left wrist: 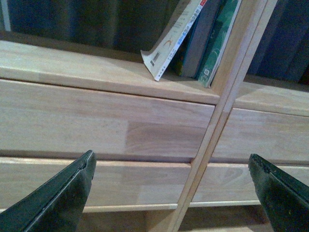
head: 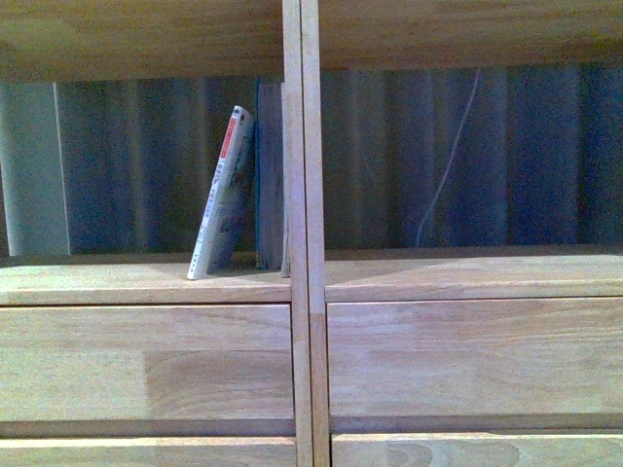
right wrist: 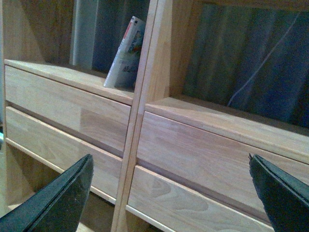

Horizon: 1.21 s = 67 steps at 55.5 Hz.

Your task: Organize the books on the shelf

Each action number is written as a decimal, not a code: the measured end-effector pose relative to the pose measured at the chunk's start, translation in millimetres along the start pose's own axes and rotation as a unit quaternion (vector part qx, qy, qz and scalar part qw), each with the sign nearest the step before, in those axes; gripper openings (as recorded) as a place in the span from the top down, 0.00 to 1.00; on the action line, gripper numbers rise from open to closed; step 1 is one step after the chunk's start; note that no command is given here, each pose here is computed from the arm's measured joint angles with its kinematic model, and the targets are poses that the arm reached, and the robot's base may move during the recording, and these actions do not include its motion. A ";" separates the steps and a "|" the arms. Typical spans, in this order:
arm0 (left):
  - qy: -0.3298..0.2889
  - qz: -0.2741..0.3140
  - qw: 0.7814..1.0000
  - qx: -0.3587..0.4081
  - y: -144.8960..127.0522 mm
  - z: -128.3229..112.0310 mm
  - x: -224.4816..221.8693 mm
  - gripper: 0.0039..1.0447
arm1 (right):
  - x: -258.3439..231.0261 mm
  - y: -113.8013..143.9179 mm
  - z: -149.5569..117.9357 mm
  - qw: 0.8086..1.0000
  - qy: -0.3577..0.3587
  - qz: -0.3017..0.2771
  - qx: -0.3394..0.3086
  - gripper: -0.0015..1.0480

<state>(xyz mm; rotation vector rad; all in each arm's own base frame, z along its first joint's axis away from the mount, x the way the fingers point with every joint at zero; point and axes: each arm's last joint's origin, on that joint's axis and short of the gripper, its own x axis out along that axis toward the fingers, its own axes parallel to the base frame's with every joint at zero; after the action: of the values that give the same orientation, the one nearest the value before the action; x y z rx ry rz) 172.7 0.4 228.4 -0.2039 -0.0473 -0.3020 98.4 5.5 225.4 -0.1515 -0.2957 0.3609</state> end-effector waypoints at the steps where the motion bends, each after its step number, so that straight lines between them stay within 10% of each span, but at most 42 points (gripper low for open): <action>1: 0.005 -0.003 1.000 -0.004 -1.5 -3.6 -5.2 0.07 | 0.4 1.4 -0.2 1.000 -0.002 -0.002 0.001 0.07; 13: 0.028 0.156 0.985 0.071 -7.9 -38.7 -54.0 0.39 | 3.6 19.0 -11.8 0.999 0.004 -0.031 0.018 0.08; 21: 0.021 0.152 0.984 0.091 -9.3 -40.5 -58.3 0.63 | -0.7 19.6 -24.1 0.975 0.146 -0.160 0.058 0.30; 33: 0.022 0.152 0.984 0.095 -9.2 -47.1 -62.5 0.98 | -6.7 14.0 -31.4 0.972 0.145 -0.170 0.069 0.64; 44: 0.017 0.151 0.984 0.097 -9.4 -53.4 -67.7 0.98 | -13.3 4.4 -41.4 0.970 0.149 -0.177 0.070 0.97; 67: 0.018 0.150 0.984 0.098 -11.2 -58.4 -76.5 0.98 | -17.7 6.9 -55.0 0.971 0.146 -0.177 0.071 0.97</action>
<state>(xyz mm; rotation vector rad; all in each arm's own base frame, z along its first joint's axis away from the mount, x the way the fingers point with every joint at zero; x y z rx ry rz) 97.3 0.1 167.6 -0.0078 -0.0094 0.0015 97.4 0.2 167.5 -0.0086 -0.0025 0.0027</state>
